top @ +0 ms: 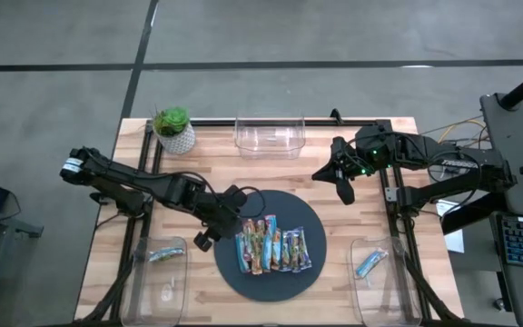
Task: Pick and place Granola Bars by type
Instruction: Put the red granola bar into the bottom left transparent bin
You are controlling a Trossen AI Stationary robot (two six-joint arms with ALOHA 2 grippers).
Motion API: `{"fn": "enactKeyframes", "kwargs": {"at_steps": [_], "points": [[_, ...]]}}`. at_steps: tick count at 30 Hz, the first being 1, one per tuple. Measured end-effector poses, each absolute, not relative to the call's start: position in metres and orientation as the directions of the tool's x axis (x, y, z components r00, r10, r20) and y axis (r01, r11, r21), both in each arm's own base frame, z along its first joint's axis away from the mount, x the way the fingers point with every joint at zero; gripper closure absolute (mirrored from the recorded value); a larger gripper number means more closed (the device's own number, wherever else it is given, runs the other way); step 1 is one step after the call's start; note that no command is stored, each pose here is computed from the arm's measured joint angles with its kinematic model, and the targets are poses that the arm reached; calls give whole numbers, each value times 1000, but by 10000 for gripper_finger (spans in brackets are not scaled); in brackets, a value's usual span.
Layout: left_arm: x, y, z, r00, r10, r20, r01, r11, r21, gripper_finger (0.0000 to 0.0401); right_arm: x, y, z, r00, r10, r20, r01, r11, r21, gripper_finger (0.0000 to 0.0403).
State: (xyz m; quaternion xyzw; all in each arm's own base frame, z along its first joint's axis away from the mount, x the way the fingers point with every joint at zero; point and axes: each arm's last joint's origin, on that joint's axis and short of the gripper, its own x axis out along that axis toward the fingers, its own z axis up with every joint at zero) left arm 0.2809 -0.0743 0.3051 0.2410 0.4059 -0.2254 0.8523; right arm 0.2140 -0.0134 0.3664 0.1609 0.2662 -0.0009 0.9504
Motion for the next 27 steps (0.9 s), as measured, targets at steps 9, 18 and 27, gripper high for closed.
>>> {"fn": "enactKeyframes", "kwargs": {"at_steps": [9,18,27], "points": [[281,-74,305,570,-188,-800,579,782,228,240,214,-13,366,858,84,-506,88,948,306,394],[281,-74,305,570,-188,-800,579,782,229,240,214,-13,366,858,84,-506,91,946,312,394],[281,-74,305,570,-187,-800,578,783,230,240,214,-13,366,858,84,-506,91,946,311,394]]}}
